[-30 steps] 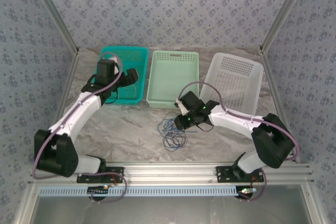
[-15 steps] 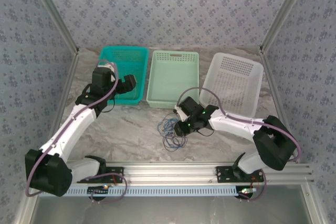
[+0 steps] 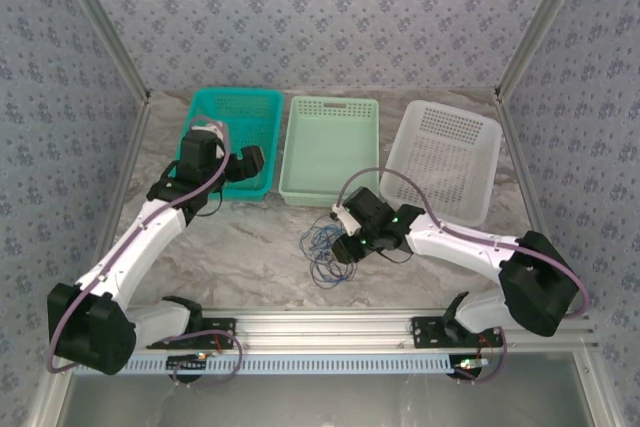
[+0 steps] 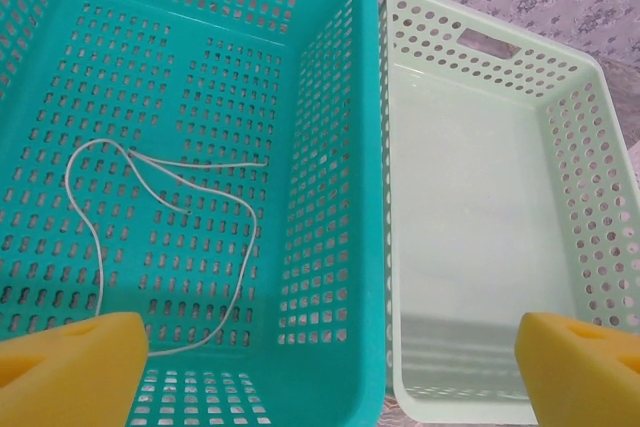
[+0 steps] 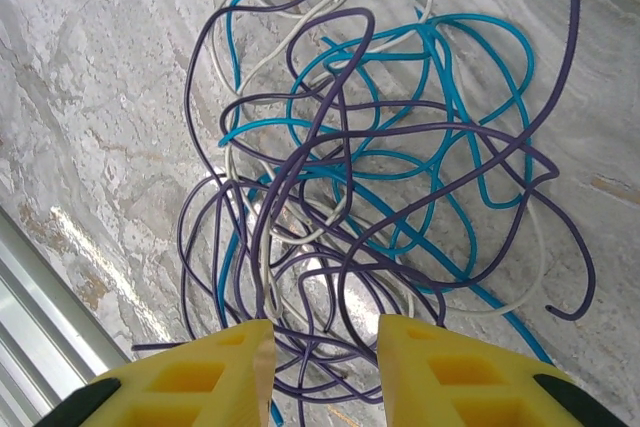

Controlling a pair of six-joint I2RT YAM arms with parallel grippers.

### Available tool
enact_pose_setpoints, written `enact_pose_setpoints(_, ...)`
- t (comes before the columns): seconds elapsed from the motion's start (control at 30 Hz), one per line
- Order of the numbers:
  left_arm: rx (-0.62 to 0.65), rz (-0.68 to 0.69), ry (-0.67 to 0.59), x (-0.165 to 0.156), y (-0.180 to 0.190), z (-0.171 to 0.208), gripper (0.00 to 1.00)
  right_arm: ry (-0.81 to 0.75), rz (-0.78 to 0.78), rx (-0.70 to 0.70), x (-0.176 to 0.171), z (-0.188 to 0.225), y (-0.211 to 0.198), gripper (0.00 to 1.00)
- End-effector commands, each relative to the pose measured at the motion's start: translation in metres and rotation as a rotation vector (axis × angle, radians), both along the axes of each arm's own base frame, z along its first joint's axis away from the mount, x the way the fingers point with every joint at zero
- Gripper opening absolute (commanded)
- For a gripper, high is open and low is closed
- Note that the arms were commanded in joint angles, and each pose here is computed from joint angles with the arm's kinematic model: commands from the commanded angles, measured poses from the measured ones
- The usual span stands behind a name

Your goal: Untangle the cables

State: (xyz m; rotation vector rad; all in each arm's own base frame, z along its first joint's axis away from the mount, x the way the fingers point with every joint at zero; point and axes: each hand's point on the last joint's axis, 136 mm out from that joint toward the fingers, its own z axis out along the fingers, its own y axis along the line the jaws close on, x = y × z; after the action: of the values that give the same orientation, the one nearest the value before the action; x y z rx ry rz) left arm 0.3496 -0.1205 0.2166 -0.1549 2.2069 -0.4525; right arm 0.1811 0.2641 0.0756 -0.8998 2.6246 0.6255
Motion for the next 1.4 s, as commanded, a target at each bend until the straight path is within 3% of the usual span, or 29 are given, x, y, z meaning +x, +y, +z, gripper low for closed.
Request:
enact_pose_setpoints(0.0, -0.002, 0.008, -0.004, -0.003, 0.000, -0.001, 0.95, 0.003, 0.034, -0.051, -0.005, -0.013, -0.006, 0.35)
enact_pose_setpoints(0.23, -0.007, 0.004, -0.011, -0.005, -0.002, 0.003, 0.95, -0.019, 0.020, -0.094, 0.006, -0.026, -0.008, 0.30)
enact_pose_setpoints(0.47, 0.001, 0.003, -0.030, -0.010, -0.001, 0.006, 0.95, -0.094, -0.005, -0.030, 0.007, -0.006, -0.012, 0.00)
enact_pose_setpoints(0.83, -0.002, -0.098, -0.112, -0.016, -0.027, 0.020, 0.95, -0.211, 0.055, 0.276, -0.012, 0.106, -0.011, 0.00)
enact_pose_setpoints(1.17, -0.049, -0.359, -0.291, -0.038, -0.092, 0.055, 0.94, -0.411, 0.102, 0.555, -0.003, 0.236, -0.007, 0.00)
enact_pose_setpoints(1.37, -0.120, -0.590, -0.421, -0.069, -0.135, 0.072, 0.93, -0.431, 0.168, 0.599, -0.006, 0.275, -0.002, 0.00)
